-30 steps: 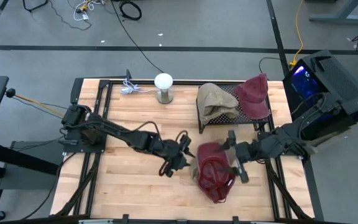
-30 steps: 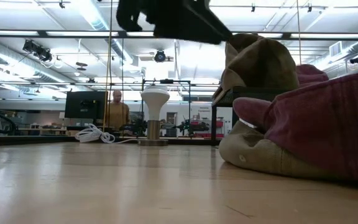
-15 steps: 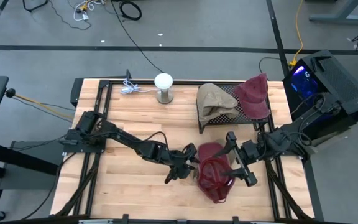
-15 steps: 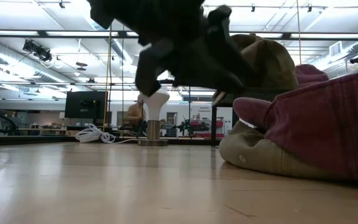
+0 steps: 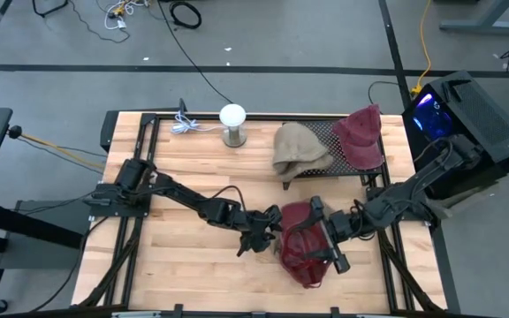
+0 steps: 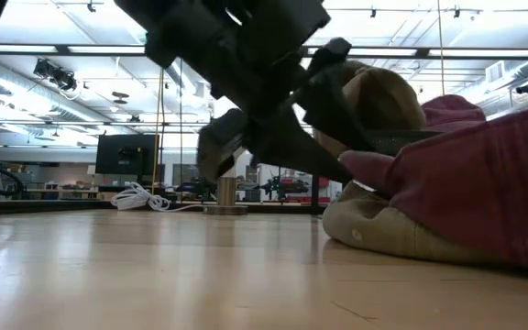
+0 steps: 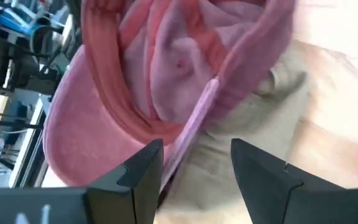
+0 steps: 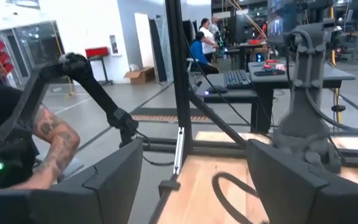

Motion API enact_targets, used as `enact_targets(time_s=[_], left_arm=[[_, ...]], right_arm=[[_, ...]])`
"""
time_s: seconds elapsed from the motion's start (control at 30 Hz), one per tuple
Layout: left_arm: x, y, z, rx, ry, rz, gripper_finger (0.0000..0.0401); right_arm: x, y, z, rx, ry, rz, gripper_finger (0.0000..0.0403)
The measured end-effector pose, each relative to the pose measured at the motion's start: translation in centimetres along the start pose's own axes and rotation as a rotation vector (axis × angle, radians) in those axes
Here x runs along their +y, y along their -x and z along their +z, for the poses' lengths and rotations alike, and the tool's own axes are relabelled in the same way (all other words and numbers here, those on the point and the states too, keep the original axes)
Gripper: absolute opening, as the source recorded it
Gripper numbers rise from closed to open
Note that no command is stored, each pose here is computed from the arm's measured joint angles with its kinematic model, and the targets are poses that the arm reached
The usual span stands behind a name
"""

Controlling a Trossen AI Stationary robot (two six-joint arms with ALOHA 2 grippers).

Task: Pick & Place hat
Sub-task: Stack the red hat on the red hat on the black shelf

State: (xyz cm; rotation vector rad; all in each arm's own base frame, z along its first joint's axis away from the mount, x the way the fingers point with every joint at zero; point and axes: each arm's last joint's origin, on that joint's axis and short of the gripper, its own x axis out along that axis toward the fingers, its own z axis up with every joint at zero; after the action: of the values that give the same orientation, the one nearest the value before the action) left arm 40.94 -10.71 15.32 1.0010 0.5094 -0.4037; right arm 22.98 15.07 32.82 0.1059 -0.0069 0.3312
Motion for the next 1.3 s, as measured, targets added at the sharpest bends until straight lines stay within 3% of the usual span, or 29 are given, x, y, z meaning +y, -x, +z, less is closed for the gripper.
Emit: enact_targets(time_s=[0.2,0.37,0.47,0.63,0.77,1.07,1.3], left_arm=[[-0.7,-1.1,-0.7,0.018,0.015,-0.009,0.0195],[-1.0,-1.5,-0.9,0.031,0.173,-0.006,0.0180],[-1.1,-1.5,-0.9,0.017,0.278,-0.021,0.0139],[-1.0,-1.3,-0.6,-0.045,0.373,-0.077,0.0025],[0.2,-0.3,-0.5,-0.081,0.441,-0.101,0.0018],[5.6,5.9,-0.8,-0.203,0.808,-0.241,0.0016],[8.6,12.2,0.6,-0.359,1.181,-0.455,0.0020]], right_arm=[[0.1,-0.4,-0.3,-0.004,-0.001,0.000,0.0288],[0.1,-0.4,-0.1,-0.025,-0.003,0.002,0.0288],[0.1,-0.4,0.0,-0.031,-0.003,0.002,0.0288],[0.1,-0.4,-0.1,-0.027,0.003,0.002,0.0288],[0.1,-0.4,-0.1,-0.027,0.073,0.002,0.0288],[0.1,-0.4,0.2,-0.053,0.146,0.001,0.0288],[0.2,-0.3,1.2,-0.150,0.193,-0.003,0.0288]])
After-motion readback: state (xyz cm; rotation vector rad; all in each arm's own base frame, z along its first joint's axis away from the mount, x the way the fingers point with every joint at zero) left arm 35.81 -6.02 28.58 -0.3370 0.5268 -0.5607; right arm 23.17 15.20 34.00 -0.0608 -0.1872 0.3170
